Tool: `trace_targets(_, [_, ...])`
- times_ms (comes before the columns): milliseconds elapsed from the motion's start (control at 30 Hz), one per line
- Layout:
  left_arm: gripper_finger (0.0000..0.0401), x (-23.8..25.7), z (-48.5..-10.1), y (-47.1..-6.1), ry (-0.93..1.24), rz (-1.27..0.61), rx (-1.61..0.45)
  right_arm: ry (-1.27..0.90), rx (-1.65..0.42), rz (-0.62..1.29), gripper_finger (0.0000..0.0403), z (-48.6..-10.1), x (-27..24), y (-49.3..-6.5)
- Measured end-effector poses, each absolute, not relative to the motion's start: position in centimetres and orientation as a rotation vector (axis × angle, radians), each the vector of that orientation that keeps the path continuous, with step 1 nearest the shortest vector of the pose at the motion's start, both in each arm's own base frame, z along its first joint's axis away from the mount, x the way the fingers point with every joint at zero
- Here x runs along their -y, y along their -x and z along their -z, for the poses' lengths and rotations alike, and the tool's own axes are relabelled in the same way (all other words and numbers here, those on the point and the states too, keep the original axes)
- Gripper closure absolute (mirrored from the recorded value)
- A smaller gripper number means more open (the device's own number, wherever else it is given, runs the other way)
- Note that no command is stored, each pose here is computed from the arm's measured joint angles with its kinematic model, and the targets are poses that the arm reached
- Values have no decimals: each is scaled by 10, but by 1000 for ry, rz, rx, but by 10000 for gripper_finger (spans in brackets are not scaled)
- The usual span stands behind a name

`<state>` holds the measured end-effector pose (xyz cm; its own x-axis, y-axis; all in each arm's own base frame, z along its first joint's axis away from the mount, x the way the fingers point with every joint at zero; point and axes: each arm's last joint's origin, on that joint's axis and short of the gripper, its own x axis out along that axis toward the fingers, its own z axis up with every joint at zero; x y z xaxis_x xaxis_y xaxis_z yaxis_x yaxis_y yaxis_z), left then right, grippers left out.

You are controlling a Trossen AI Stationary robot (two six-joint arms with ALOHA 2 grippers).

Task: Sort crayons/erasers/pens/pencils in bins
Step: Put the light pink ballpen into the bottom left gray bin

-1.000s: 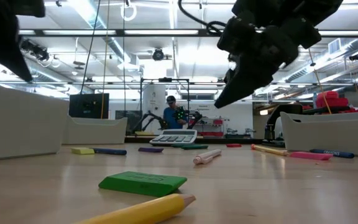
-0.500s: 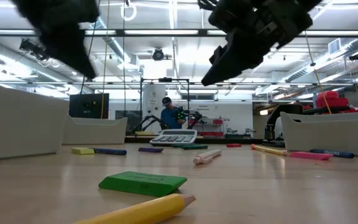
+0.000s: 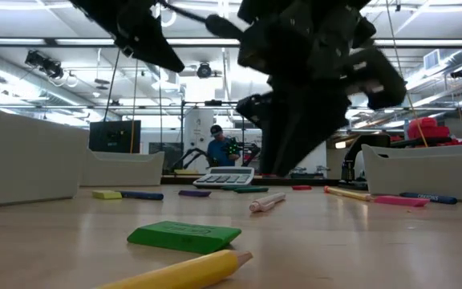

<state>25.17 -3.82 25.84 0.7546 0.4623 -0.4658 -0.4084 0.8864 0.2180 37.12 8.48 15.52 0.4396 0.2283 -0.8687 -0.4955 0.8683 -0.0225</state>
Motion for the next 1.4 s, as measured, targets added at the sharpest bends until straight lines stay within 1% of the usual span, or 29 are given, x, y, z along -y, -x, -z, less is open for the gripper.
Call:
trace_targets(133, [315,44,-251,-252,-110,-454,-566,364,-1042,-435,297,-147,-81,-375])
trace_targets(400, [315,57,-236,-260,-92,-437,-595,386,-1104,-479,301,-132,-60,-377])
trace_targets(533, [320,59,-230,-264,-100,-433,-610,403,-1107,-495,318,-132,-56,-377])
trace_targets(767, [328,59,-228,-265,-102,-436,-615,409,-1103,-499,364,-132,-55,-377])
trace_targets(933, [325,60,-227,-266,-97,-436,-613,416,-1103,-478,374,-137,-54,-375])
trace_targets(1000, [322,60,-226,-267,-94,-431,-612,412,-1102,-463,375,-145,-53,-372])
trace_targets(1300, [333,64,-224,-275,-173,-390,-593,355,-893,-403,389,-222,-45,-355])
trace_targets(1400, [338,66,-223,-274,-207,-374,-603,330,-859,-393,393,-234,-44,-351])
